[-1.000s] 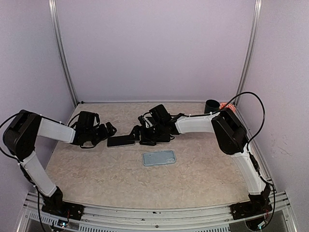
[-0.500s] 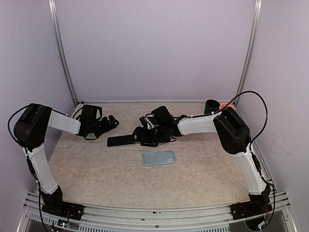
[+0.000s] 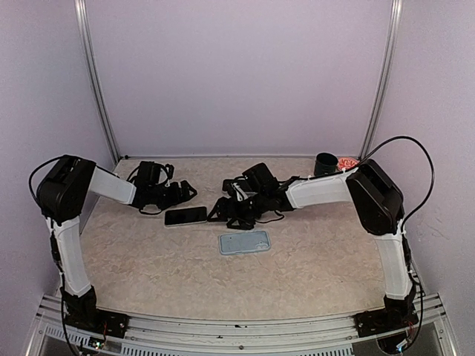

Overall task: Put the phone into the phone case
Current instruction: Move the phone to the center of the board.

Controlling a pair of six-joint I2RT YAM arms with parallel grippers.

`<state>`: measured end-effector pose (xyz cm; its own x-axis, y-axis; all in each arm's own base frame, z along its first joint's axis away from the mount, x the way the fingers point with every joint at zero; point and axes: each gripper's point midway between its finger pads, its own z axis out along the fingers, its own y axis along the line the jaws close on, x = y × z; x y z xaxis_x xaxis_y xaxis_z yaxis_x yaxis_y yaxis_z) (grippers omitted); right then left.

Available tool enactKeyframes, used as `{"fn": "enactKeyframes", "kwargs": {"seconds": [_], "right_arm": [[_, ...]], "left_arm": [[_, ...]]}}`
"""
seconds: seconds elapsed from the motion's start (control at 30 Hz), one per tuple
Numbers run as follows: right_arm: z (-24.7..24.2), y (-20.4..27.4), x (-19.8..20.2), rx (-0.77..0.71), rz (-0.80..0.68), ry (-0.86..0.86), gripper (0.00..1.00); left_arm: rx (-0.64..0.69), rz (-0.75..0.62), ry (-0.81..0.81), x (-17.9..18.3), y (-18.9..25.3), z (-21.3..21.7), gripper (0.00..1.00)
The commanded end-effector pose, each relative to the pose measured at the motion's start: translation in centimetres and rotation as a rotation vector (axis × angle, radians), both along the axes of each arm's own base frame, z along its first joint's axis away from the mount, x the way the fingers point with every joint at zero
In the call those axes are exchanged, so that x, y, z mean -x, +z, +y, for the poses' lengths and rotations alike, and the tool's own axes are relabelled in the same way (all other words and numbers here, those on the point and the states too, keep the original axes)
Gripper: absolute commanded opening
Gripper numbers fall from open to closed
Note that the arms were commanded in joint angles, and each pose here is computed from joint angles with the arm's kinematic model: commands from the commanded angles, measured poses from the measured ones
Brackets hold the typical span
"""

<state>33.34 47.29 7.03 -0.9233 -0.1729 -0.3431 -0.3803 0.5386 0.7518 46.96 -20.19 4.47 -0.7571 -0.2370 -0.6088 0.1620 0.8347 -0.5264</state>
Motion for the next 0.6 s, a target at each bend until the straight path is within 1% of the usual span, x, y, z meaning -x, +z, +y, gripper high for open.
{"fn": "enactKeyframes", "kwargs": {"seconds": [0.0,0.17,0.33,0.57], "right_arm": [[-0.4,5.0,-0.1,-0.050,-0.094,-0.010,0.99],[-2.3,6.5,-0.3,-0.052,-0.119,-0.030,0.99],[-4.2,7.6,-0.6,-0.052,-0.140,-0.051,0.99],[-5.1,8.1,-0.9,-0.054,-0.148,-0.058,0.99]], "left_arm": [[-0.003,0.045,-0.129,1.8,-2.0,-2.1,0.95],[0.010,0.038,-0.227,3.1,-2.2,-3.5,0.92],[0.031,0.067,-0.284,4.8,-3.6,-4.2,0.90],[0.052,0.133,-0.316,8.3,-5.2,-5.1,0.89]]}}
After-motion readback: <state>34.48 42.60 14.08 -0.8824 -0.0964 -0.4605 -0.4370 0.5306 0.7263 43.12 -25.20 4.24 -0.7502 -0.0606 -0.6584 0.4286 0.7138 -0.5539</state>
